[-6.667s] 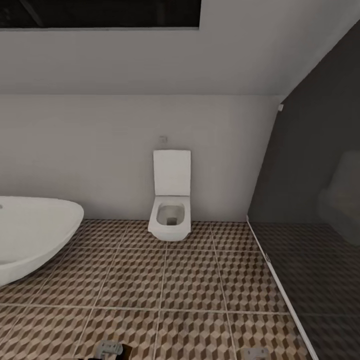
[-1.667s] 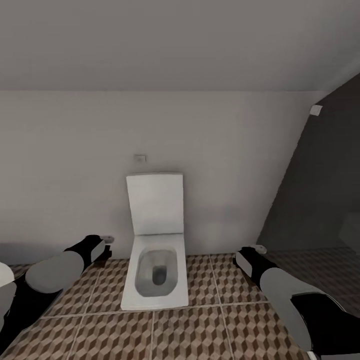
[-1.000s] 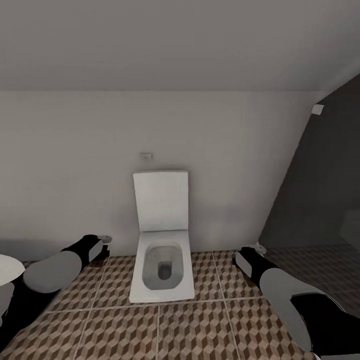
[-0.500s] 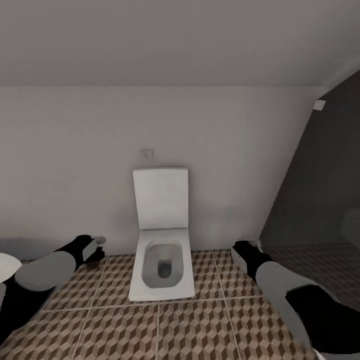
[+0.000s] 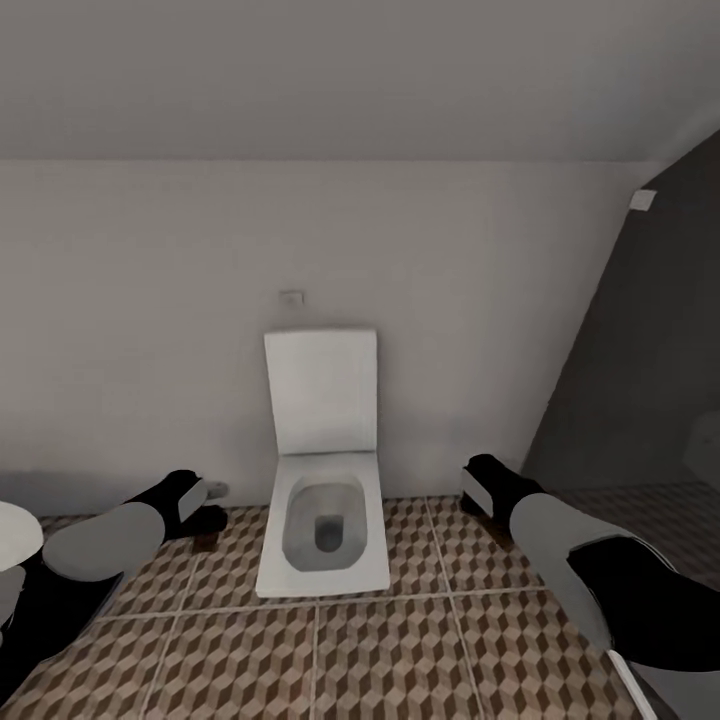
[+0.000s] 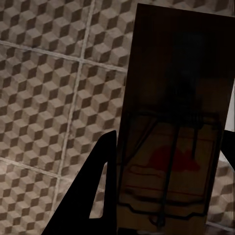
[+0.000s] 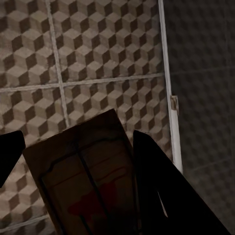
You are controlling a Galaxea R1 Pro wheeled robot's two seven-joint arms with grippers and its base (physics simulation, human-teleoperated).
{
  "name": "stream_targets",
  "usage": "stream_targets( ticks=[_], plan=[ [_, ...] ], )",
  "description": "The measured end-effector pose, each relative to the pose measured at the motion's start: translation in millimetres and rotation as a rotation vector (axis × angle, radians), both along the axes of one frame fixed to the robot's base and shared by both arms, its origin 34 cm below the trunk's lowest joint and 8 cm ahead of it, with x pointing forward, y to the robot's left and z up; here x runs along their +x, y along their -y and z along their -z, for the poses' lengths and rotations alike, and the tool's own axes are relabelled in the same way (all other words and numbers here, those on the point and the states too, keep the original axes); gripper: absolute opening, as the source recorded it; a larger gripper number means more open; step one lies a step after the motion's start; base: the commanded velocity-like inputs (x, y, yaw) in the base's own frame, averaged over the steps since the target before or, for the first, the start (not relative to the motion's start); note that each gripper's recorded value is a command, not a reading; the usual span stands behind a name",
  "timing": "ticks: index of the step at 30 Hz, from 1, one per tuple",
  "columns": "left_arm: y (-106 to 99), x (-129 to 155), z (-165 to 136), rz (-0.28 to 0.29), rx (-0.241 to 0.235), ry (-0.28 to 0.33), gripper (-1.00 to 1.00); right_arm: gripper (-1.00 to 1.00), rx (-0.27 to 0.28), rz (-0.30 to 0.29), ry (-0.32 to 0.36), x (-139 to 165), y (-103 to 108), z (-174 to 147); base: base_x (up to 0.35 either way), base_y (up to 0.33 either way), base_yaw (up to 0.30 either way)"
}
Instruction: Take the four mousetraps from the cabinet in the bathroom and place them on the bathroom floor. Make sure all four end up on the same floor surface, and ensure that at least two of them are either under or directly next to the same bathroom sink.
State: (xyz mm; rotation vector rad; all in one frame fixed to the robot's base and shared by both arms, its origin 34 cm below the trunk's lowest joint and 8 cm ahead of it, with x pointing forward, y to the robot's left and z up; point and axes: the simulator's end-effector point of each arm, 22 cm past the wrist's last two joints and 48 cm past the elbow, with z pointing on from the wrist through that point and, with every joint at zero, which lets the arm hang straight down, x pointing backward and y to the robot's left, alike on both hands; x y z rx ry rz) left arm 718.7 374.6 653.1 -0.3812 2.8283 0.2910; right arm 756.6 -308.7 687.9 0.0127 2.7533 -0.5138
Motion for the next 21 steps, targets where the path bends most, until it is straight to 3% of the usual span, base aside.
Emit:
stream_targets(
  ticks=[7, 21],
  plan=[
    [1, 1, 12, 0.003, -0.013, 0.005, -1.0, -1.0, 0.052, -0.02, 0.005, 2, -12, 16, 0.0, 0.0, 0.0],
    [-2, -2, 37, -0.001, -0.012, 0.008, -1.0, -1.0, 0.058, -0.018, 0.034, 5, -12, 39, 0.0, 0.0, 0.0]
  ],
)
